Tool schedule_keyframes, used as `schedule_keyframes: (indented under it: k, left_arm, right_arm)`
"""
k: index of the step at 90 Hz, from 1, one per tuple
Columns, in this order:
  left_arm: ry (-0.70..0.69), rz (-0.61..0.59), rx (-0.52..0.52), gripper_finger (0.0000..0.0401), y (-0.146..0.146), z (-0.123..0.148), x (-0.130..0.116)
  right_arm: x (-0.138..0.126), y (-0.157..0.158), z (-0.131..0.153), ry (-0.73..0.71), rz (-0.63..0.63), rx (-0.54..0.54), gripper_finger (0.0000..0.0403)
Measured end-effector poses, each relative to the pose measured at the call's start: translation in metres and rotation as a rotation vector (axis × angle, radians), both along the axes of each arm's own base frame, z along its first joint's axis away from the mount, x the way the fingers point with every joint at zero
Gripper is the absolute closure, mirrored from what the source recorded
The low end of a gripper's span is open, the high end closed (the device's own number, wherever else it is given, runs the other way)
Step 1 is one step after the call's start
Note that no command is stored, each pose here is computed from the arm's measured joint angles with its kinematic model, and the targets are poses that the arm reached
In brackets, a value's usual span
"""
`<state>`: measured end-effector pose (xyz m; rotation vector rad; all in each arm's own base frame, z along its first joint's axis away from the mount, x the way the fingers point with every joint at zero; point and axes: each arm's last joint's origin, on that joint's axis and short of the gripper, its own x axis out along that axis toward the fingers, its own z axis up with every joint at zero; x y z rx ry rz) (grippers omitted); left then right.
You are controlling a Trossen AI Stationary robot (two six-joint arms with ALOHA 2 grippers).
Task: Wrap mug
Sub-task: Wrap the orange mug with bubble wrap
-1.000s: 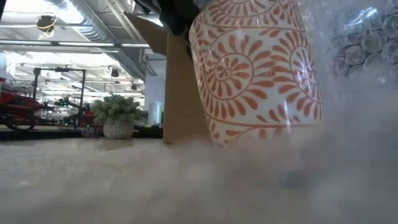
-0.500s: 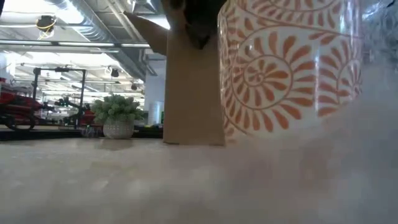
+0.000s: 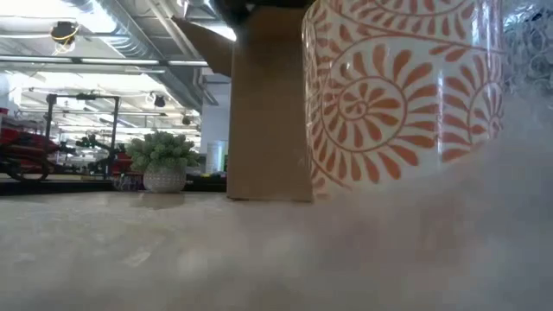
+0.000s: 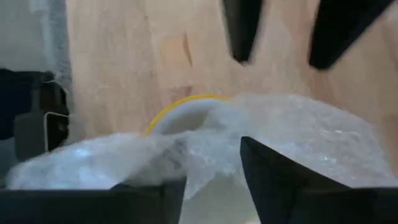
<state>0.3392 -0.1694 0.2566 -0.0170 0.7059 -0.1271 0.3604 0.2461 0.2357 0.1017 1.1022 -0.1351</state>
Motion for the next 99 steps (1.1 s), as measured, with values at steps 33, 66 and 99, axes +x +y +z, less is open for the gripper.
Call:
schedule_keyframes:
  k: [33, 66, 99]
  left_arm:
    - [0.093, 0.126, 0.23, 0.0247, 0.003, -0.034, -0.019]
    - [-0.172, 0.282, 0.06, 0.0247, 0.052, -0.08, -0.008]
    - [-0.288, -0.014, -0.186, 0.0247, 0.035, -0.068, -0.003]
  right_arm:
    - [0.006, -0.012, -0.047, 0.072, 0.0, 0.067, 0.0399]
    - [0.016, -0.006, -0.041, -0.041, 0.046, 0.09, 0.0391]
    - [0.017, -0.007, -0.04, -0.06, 0.052, 0.059, 0.0391]
